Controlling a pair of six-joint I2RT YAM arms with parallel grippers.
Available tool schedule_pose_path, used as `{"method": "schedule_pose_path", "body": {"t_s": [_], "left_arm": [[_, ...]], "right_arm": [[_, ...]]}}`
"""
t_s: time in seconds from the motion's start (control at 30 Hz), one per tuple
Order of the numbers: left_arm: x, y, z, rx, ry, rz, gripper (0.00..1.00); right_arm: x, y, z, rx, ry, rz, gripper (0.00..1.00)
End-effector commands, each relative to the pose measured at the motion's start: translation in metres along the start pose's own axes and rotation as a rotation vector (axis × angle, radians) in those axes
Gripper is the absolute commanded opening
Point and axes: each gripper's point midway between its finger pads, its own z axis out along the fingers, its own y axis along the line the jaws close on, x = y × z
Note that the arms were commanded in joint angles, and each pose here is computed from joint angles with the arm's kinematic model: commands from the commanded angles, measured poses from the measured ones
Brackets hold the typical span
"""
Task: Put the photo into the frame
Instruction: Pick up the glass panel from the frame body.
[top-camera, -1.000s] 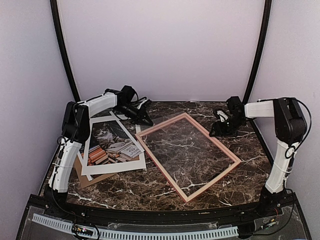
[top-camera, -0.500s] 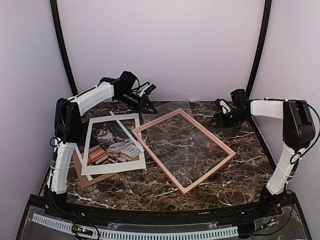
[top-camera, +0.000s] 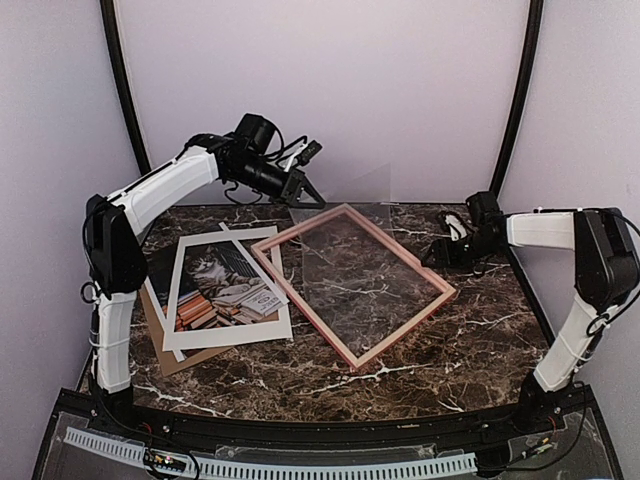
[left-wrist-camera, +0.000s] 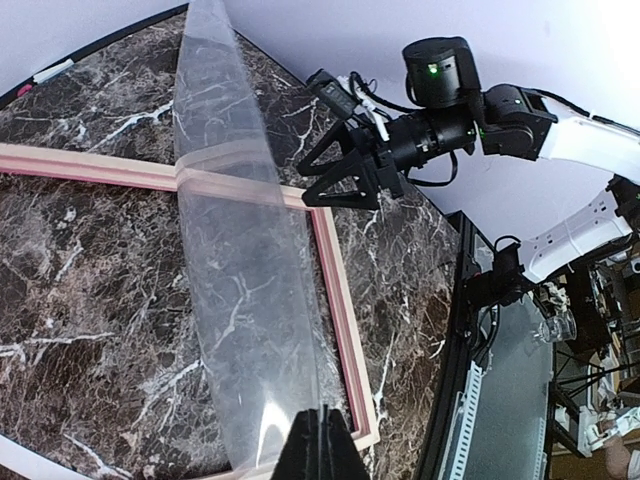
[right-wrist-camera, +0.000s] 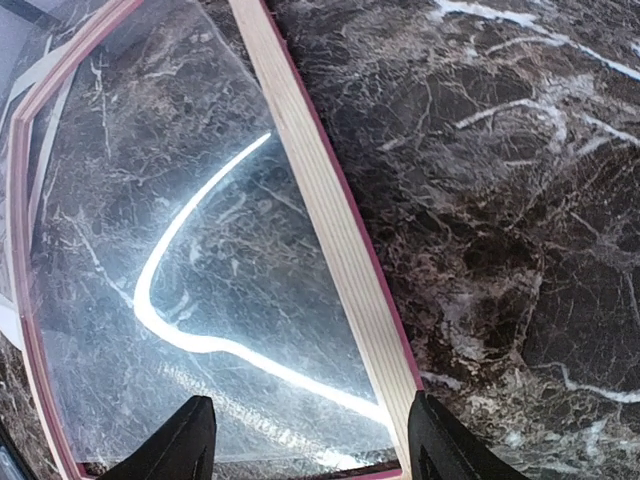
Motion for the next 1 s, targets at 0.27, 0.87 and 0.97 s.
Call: {"method": "schedule_pose_path", "body": {"t_s": [0.27, 0.87, 0.97], "left_arm": [[-0.021, -0.090, -0.031, 0.053, -0.094, 0.172, 0.00], [-0.027, -0.151, -0.070, 0.111, -0.189, 0.280, 0.00], [-0.015, -0.151, -0.073, 0.093, -0.153, 0.292, 0.00]], "right_arm": [[0.002, -0.013, -0.019, 0.105, -0.064, 0.048, 0.67], [0.007, 0.017, -0.059, 0.030, -0.190, -0.015, 0.70], [-0.004, 0.035, -0.073, -0.039, -0.242, -0.060, 0.74]]}}
